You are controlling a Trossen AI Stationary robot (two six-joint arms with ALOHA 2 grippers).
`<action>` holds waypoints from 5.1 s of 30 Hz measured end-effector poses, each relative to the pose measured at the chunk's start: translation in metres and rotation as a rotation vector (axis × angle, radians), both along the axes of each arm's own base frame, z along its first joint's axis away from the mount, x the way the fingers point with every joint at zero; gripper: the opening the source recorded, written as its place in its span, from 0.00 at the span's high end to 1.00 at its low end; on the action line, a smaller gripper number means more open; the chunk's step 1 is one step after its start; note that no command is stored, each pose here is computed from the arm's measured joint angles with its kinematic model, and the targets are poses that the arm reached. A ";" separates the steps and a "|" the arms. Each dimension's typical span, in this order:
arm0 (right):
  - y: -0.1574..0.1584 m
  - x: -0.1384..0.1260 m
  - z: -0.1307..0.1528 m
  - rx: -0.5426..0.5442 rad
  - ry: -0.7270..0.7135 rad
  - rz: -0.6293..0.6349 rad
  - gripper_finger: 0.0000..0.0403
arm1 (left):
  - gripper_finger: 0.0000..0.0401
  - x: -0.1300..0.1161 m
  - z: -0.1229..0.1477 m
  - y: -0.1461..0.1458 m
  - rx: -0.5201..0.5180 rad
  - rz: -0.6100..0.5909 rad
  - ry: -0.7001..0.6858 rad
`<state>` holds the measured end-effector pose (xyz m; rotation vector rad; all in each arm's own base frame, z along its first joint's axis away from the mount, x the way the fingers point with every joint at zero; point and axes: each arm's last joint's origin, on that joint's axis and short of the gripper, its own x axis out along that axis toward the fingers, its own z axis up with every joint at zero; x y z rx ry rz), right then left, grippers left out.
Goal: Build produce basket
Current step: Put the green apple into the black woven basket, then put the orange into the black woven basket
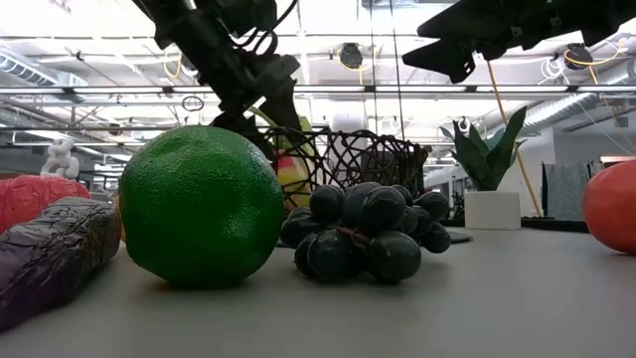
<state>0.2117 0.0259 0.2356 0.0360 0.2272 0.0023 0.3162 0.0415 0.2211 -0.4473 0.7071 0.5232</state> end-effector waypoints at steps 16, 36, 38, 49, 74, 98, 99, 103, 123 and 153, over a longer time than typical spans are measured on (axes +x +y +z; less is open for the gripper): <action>0.002 -0.002 -0.007 0.047 0.070 -0.002 0.30 | 0.21 -0.029 0.059 -0.025 0.017 -0.087 -0.207; 0.081 -0.038 -0.012 0.153 0.419 0.129 0.30 | 0.39 -0.067 0.084 -0.093 0.145 -0.276 -0.204; 0.090 -0.045 -0.017 0.147 0.459 0.138 0.30 | 0.39 -0.067 0.084 -0.093 0.141 -0.252 -0.208; 0.101 -0.066 -0.048 0.048 0.689 -0.001 0.20 | 0.39 -0.063 0.083 -0.098 0.100 -0.154 -0.256; 0.104 -0.051 -0.078 0.067 0.858 -0.077 0.22 | 0.39 -0.058 0.086 -0.099 0.163 -0.198 -0.285; 0.101 -0.039 0.003 0.133 0.227 0.239 0.22 | 0.39 -0.056 0.091 -0.100 0.174 -0.205 -0.337; 0.100 -0.039 0.007 0.121 0.190 0.247 0.22 | 0.39 -0.056 0.091 -0.100 0.174 -0.205 -0.337; 0.094 -0.040 0.022 0.033 0.069 0.287 0.22 | 0.39 -0.056 0.090 -0.100 0.174 -0.205 -0.337; 0.045 -0.031 0.055 0.029 -0.164 0.164 0.22 | 0.39 -0.056 0.090 -0.100 0.184 -0.212 -0.333; 0.054 -0.016 0.063 0.074 -0.325 0.243 0.22 | 0.39 -0.056 0.090 -0.102 0.155 -0.202 -0.344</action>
